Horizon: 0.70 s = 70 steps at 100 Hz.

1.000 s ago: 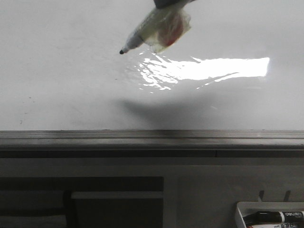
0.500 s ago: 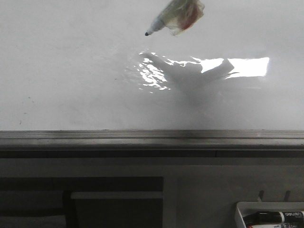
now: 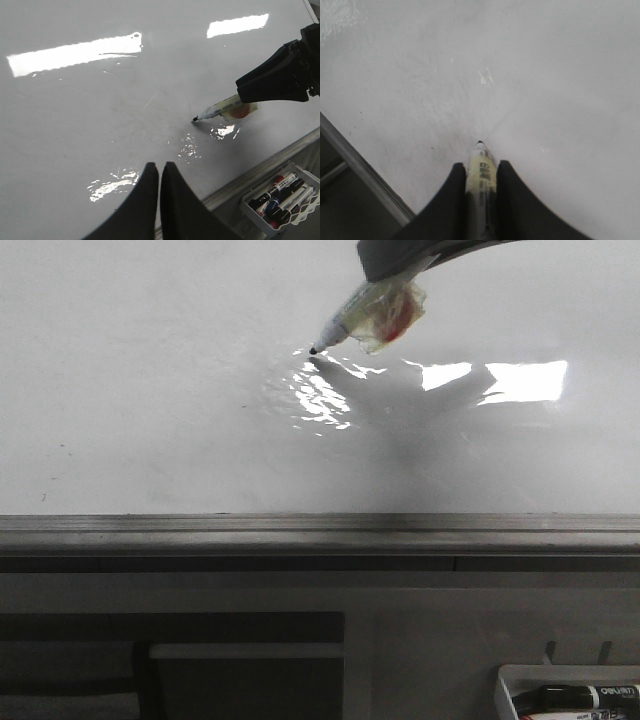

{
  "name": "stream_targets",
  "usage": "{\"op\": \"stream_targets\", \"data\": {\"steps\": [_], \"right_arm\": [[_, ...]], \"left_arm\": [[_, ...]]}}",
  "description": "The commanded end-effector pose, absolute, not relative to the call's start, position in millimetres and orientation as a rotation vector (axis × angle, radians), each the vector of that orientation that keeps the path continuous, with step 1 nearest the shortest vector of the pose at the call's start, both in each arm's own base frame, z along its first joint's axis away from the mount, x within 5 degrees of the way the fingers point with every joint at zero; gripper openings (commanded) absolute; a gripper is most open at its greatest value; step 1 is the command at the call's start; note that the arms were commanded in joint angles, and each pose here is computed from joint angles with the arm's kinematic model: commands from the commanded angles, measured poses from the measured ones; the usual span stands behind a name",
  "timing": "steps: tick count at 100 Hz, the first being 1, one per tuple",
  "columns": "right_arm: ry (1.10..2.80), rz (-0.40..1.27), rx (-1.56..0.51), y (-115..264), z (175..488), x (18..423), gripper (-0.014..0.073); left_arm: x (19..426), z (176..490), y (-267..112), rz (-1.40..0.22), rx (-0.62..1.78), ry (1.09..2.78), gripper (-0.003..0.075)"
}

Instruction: Write number 5 on whiteboard

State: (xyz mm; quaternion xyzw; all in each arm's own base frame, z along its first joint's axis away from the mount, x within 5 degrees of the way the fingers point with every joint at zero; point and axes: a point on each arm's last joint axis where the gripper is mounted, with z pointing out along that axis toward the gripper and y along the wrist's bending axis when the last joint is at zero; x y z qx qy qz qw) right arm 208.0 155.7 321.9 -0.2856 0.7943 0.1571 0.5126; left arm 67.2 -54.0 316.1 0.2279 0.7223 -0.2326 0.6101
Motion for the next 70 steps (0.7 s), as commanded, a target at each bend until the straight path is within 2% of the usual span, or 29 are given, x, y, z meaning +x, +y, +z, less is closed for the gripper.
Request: {"op": "stream_targets", "data": {"steps": [1, 38, 70], "right_arm": [[1.792, 0.377, -0.636, 151.6, 344.9, 213.1, -0.004], [1.842, 0.352, -0.628, 146.0, 340.6, 216.0, -0.004], [1.957, 0.36, -0.699, 153.8, 327.1, 208.5, -0.004]], "left_arm": [[70.5, 330.1, -53.1, -0.552, 0.461, 1.601, -0.002], [70.5, 330.1, -53.1, -0.552, 0.461, 1.601, -0.002], [70.5, 330.1, -53.1, -0.552, 0.461, 1.601, -0.002]]}}
